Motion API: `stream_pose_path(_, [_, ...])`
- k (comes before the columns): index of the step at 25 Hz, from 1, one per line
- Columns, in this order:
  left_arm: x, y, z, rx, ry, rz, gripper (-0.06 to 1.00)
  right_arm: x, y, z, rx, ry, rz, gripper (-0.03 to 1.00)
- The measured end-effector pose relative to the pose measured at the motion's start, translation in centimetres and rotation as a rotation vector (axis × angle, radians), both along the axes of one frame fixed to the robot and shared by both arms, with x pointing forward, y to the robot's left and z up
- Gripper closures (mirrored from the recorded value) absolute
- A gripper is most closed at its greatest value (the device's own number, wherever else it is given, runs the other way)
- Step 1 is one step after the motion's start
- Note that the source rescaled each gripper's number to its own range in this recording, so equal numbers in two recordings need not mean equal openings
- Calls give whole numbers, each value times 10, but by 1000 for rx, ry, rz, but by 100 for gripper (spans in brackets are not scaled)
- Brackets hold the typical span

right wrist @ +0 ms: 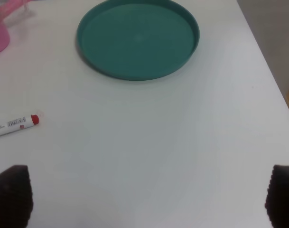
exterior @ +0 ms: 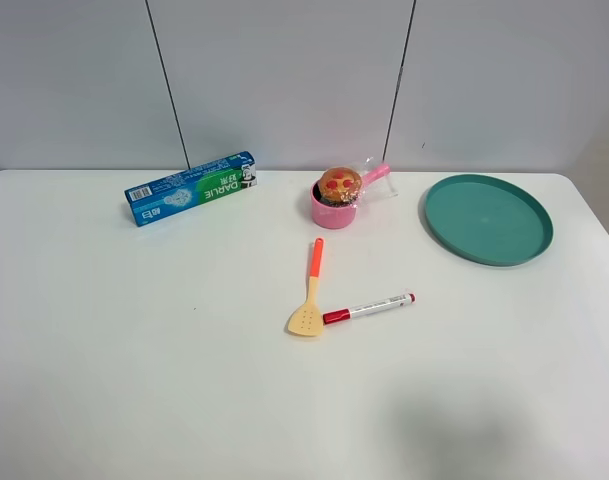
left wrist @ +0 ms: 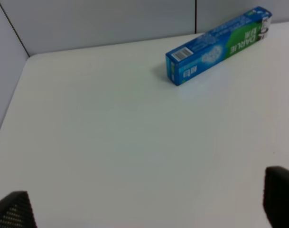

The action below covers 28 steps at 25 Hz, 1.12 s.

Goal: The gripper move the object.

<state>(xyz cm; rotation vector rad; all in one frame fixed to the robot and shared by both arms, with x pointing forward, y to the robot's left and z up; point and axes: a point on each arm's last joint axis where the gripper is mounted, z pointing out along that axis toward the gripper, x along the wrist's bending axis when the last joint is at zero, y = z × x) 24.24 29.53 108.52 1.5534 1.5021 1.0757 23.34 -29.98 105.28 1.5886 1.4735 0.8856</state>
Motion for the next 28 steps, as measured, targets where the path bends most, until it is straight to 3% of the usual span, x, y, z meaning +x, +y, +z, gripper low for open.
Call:
stream_pose_path(11, [-10,-2,-29,-7,40,-3,-1,0,0,0,0,0,0,-3])
stream_pose_path(28, [-10,-1,-30,-19,42,5,-1,0,0,0,0,0,0,-3])
